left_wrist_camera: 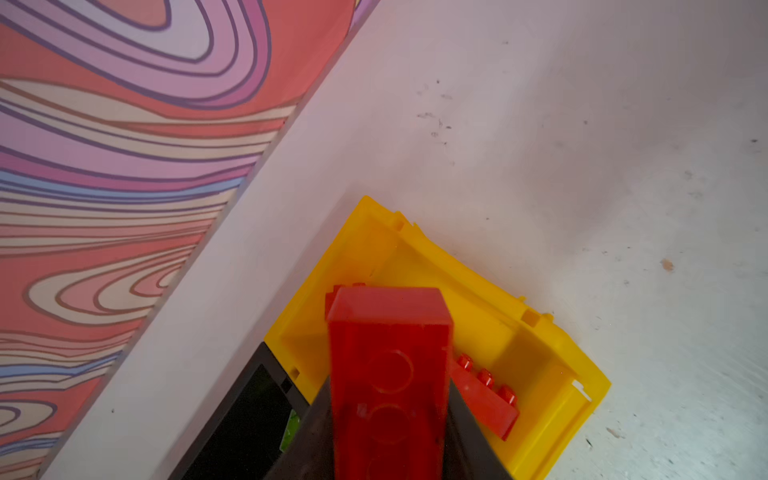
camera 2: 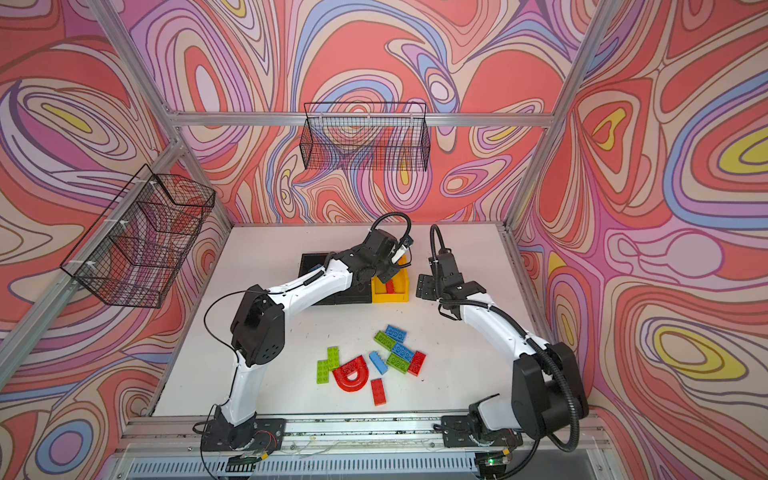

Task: Sort the legos into containers by color
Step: 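Carry the red brick over the yellow bin and open the left gripper, then lower the right gripper onto a lime-green brick while the left gripper withdraws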

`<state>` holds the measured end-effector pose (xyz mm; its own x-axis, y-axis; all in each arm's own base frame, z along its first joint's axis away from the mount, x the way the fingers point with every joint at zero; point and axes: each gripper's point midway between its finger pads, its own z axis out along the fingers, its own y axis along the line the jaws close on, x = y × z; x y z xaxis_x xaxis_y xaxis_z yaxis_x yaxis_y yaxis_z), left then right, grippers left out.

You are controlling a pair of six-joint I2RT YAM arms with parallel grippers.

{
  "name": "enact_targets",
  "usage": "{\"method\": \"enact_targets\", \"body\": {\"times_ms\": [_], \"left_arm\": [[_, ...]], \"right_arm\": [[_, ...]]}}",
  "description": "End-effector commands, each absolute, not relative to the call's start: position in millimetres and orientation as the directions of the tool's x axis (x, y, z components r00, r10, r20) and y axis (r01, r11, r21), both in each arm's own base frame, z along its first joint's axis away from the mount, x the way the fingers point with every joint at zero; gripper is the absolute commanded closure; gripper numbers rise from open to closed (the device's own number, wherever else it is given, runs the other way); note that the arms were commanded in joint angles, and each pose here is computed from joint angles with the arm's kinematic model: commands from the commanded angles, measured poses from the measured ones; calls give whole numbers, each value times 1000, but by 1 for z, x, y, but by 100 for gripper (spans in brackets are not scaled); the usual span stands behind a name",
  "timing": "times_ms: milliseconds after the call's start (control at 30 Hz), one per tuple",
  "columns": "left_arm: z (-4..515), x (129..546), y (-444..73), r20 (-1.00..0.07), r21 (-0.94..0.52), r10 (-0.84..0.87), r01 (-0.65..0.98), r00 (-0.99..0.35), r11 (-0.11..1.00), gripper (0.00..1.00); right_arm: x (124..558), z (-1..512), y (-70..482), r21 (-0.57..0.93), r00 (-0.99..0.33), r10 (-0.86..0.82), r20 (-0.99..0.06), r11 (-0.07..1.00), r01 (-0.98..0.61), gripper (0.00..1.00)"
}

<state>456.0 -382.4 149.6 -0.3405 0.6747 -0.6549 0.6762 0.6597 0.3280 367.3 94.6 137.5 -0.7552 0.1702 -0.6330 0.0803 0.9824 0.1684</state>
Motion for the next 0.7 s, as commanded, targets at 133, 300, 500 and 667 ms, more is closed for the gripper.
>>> {"method": "enact_targets", "body": {"times_ms": [133,300,500,667], "left_arm": [[131,468,-370,-638,269,618,619,-460,738,48],[149,472,-364,-690,229,554,585,-467,778,36],[200,467,-329,-776,168,440,524,-452,835,34],[217,444,-277,-794,161,404,484,-454,860,34]], "right_arm": [[349,129,94,136,-800,103,-591,990,27,15],[343,124,99,144,-822,78,-565,990,-5,15],[326,114,125,146,-856,-40,-516,980,-134,16],[298,107,175,116,-838,-250,-484,932,-344,16]]}}
